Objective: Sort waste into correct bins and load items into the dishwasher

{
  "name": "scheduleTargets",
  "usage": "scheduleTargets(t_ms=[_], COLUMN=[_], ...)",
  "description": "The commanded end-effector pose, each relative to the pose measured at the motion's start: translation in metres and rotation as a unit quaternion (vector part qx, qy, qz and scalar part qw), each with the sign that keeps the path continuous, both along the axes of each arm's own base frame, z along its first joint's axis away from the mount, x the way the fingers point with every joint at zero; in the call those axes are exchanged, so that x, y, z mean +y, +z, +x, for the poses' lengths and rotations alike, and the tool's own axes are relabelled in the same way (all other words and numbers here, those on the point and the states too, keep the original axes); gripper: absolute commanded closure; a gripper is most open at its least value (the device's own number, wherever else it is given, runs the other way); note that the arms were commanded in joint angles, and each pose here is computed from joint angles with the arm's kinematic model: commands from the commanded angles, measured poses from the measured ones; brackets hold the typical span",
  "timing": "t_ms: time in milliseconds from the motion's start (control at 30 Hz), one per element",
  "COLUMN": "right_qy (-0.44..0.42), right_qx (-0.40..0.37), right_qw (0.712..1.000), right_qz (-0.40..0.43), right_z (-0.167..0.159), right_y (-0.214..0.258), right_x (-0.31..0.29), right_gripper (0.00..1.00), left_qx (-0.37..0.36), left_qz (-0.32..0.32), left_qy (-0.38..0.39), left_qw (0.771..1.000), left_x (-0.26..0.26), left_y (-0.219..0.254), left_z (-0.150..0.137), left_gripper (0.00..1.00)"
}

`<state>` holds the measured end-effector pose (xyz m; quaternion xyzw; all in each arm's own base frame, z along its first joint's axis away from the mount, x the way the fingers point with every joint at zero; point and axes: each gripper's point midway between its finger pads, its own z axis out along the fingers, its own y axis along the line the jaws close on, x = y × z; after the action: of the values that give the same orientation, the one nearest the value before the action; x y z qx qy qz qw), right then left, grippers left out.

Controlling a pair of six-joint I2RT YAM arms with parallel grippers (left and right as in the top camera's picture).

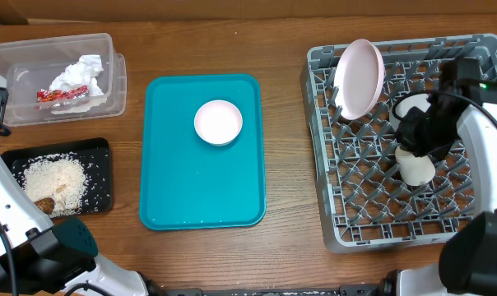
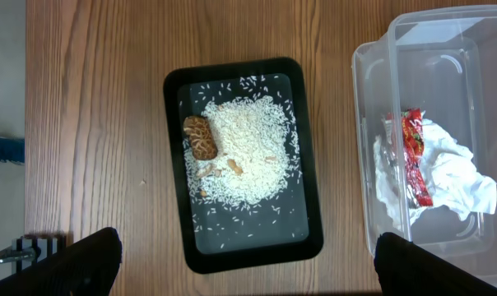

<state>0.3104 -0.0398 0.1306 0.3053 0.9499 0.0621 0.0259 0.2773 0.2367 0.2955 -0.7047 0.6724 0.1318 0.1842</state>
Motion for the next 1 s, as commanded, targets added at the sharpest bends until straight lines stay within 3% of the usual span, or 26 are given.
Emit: scheduleTargets(t_ms=[0,400,733,967], right_qy=[-0.046,-0.066,-0.019,-0.029], right_qx=[0.028,0.036,-0.04,-0.002], right_qw=[0.996,0.993,0.999,0.998], right_qz=[-0.066,-0.087,0.027,-0.051], right_z=[-0.01,-0.015,0.019,0.015], right_y=[-0.004,-0.003,0.019,-0.003], right_x=[-0.025,-0.038,0.0,-0.03], right_gripper=[0.96,0.96,0.96,0.96], left_qx=[0.002,0.002,0.002,0.002], left_qz=[0.005,0.005,0.005,0.005], left_qy=[0.008,0.008,0.008,0.008], left_qw=[1.0,1.0,1.0,1.0], left_x=[0.002,0.002,0.002,0.002], left_y=[-0.001,-0.001,-0.001,-0.001], left_z=[0.001,0.001,0.001,0.001], left_gripper=[0.0,0.0,0.0,0.0])
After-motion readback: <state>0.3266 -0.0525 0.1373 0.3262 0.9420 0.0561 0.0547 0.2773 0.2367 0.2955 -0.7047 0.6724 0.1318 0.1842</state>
